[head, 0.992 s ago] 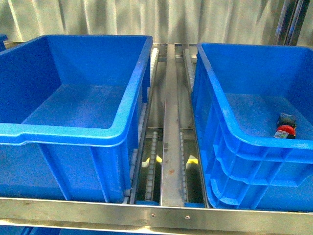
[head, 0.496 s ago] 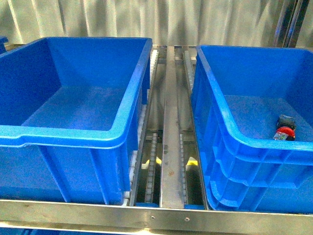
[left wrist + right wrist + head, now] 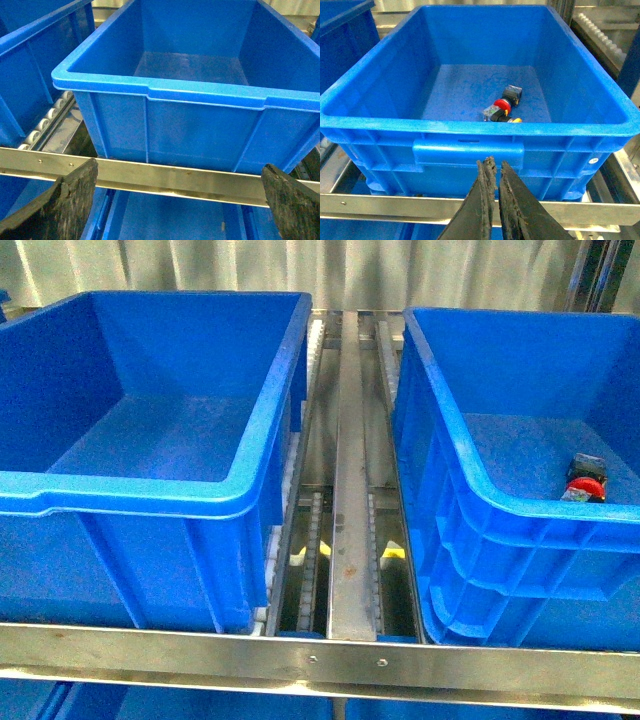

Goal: Pick red and yellow buttons and place in box

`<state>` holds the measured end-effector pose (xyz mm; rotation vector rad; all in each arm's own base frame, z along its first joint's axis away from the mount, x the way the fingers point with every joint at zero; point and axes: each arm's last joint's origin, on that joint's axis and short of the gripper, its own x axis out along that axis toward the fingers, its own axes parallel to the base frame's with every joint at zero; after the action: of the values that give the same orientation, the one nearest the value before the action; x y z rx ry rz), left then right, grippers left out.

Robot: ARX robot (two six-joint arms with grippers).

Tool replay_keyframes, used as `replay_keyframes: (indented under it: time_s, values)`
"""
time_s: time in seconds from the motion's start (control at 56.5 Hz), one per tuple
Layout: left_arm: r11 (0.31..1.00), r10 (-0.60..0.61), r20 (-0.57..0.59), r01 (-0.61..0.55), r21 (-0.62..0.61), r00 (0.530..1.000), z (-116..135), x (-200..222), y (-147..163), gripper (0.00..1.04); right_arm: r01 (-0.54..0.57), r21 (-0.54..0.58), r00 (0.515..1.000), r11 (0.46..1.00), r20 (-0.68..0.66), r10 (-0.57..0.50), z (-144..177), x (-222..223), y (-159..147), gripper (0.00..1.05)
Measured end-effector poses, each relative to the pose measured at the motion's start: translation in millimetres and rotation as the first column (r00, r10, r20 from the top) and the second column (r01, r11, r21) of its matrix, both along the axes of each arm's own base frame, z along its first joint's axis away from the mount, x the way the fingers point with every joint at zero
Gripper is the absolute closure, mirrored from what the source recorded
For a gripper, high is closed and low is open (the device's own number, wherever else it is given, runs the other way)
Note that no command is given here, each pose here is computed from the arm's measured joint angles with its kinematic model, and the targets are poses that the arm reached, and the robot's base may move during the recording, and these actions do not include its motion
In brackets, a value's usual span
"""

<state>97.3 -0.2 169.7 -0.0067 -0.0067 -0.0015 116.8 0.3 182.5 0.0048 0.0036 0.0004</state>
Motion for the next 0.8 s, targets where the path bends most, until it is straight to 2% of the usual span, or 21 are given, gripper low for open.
replay_keyframes:
  time_s: [0.797]
  values:
    - [1.000, 0.000, 0.000, 0.000, 0.000, 1.000, 0.0, 0.0, 0.0, 0.08, 0.001, 0.000, 1.000, 1.000, 0.029, -0.001, -9.6, -20.6, -0.1, 1.01]
